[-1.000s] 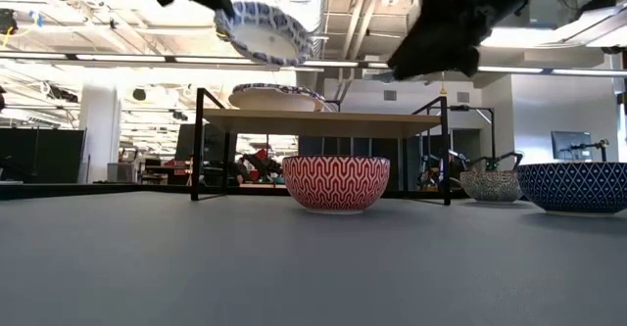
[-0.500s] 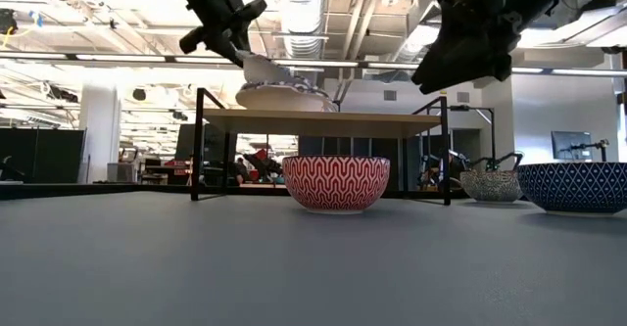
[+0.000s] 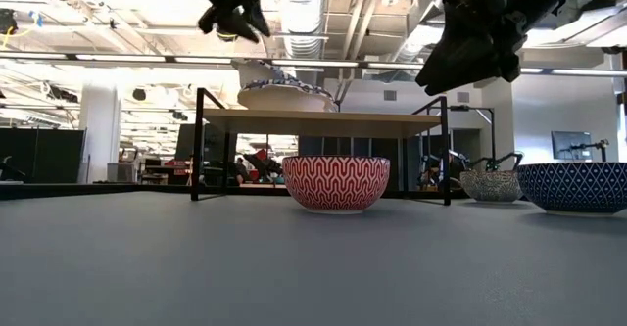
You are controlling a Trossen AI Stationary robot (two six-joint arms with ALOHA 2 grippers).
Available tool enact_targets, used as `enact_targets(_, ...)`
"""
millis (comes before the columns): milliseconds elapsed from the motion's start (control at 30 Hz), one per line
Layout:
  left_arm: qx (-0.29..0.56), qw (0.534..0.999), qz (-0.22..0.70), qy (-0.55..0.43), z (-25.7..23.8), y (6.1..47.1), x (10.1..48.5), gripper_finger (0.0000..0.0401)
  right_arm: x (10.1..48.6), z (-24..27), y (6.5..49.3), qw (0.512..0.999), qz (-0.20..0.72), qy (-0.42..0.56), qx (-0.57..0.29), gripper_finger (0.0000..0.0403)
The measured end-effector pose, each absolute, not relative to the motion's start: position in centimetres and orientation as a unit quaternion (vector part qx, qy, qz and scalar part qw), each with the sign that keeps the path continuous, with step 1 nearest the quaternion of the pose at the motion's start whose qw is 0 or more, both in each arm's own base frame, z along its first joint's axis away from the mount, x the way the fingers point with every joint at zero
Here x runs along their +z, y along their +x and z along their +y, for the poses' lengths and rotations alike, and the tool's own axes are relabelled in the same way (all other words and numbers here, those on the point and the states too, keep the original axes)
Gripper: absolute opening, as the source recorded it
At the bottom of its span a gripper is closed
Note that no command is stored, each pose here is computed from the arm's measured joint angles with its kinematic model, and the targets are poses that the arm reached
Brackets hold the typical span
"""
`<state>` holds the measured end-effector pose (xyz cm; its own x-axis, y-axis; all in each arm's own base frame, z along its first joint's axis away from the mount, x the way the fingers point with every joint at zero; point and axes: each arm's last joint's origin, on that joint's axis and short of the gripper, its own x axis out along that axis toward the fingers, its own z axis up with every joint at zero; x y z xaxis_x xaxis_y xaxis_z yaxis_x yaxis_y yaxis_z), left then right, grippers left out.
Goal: Place and stack bowls onto a shelf
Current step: Stack the white patterned bowl on top of the white patterned bowl on the shelf
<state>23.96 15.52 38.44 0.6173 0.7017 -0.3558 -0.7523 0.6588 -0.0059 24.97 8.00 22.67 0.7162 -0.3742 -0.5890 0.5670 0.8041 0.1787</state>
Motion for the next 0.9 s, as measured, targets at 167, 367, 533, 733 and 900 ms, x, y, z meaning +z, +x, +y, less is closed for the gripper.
enact_targets(167,0.401,0.884,0.235,-0.047,16.1,26.1,35.8,0.0145,22.7,8.0,25.0,0.910,0.272,0.177,-0.259,0.0163)
enact_targets(367,0.372,0.879,0.299,-0.020,16.9,28.4,32.8,0.0125,22.8,8.0,25.1,0.912,0.270,0.173,-0.256,0.0163)
enact_targets(533,0.386,0.855,0.345,-0.034,18.2,28.4,30.8,0.0110,22.8,7.6,25.2,0.912,0.272,0.164,-0.258,0.0163)
enact_targets(733,0.330,0.861,0.382,-0.053,18.8,29.1,28.9,0.0094,22.8,7.1,25.4,0.910,0.271,0.165,-0.268,0.0163)
enact_targets(900,0.323,0.871,0.368,-0.041,18.8,29.5,29.1,0.0089,22.8,7.0,25.4,0.911,0.272,0.160,-0.266,0.0163)
